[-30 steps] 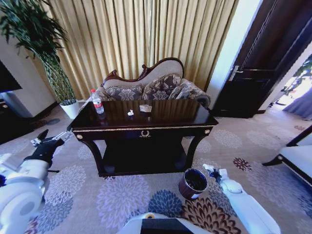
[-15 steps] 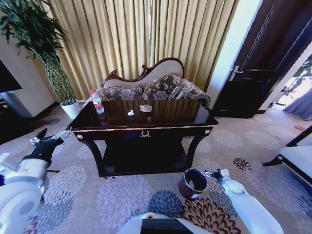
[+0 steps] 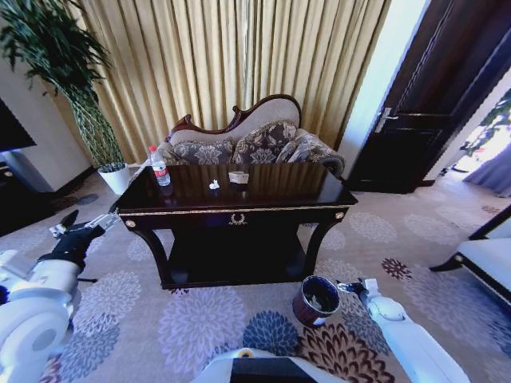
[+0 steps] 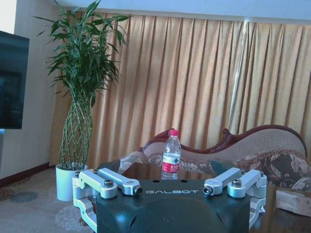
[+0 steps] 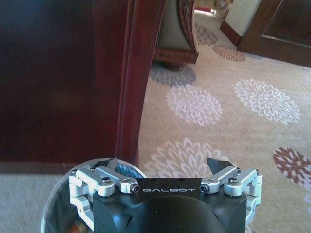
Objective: Move to the front of the table and place the trash on the table into the trash bin.
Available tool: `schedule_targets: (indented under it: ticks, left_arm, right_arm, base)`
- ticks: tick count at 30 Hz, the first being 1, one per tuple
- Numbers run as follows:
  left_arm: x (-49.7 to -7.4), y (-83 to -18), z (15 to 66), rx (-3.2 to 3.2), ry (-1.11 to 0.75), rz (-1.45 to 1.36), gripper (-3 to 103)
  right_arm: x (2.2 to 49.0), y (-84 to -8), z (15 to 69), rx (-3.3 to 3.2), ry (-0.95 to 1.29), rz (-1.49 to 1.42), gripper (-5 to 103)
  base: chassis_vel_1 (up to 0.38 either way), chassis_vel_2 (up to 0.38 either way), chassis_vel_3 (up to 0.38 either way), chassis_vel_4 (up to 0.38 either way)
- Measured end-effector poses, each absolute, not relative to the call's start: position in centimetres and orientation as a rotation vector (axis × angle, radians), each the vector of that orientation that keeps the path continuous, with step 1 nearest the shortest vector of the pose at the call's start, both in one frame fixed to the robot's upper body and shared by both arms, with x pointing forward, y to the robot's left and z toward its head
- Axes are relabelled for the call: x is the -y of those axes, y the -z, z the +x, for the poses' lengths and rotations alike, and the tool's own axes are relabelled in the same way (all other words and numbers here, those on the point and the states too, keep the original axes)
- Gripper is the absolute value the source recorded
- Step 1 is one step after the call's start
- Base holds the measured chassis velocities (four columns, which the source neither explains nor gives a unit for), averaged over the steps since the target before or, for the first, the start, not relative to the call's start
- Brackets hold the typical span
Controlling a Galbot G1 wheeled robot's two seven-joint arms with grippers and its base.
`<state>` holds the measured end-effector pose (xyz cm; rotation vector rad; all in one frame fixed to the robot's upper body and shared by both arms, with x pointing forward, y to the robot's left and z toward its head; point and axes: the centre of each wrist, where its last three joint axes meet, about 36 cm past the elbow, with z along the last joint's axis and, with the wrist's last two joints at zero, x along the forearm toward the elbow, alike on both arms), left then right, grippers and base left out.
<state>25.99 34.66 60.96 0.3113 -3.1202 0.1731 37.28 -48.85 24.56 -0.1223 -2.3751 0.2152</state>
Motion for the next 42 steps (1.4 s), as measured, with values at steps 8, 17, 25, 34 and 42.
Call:
schedule_targets:
  ticks: [8,17,25,34,42]
  left_arm:
    - [-34.6,-60.8,25.9,3.116,-0.180,0.317,100]
    - [-34.7,-60.8,25.9,3.128,-0.181,0.327,100]
    - [-34.8,-60.8,25.8,3.133,-0.172,0.338,100]
    - [-34.8,-60.7,25.7,3.144,-0.128,0.335,100]
    - [-34.7,-60.7,25.8,3.143,-0.114,0.307,100]
  right_arm:
    - [44.8,-34.7,39.5,2.650,-0.100,-0.050,100]
    - [37.3,-45.1,39.3,2.923,-0.052,0.117,100]
    - [33.6,-49.7,37.8,3.049,-0.037,0.218,100]
    - [31.9,-52.8,36.4,3.100,0.004,0.232,100]
    - [32.6,-53.1,36.8,3.100,-0.009,0.210,100]
  base:
    - [0.000,0.000,0.000,0.000]
    - [0.000,0.000,0.000,0.000]
    - [0.000,0.000,0.000,0.000]
    - [0.000,0.000,0.000,0.000]
    - [0.000,0.000,0.000,0.000]
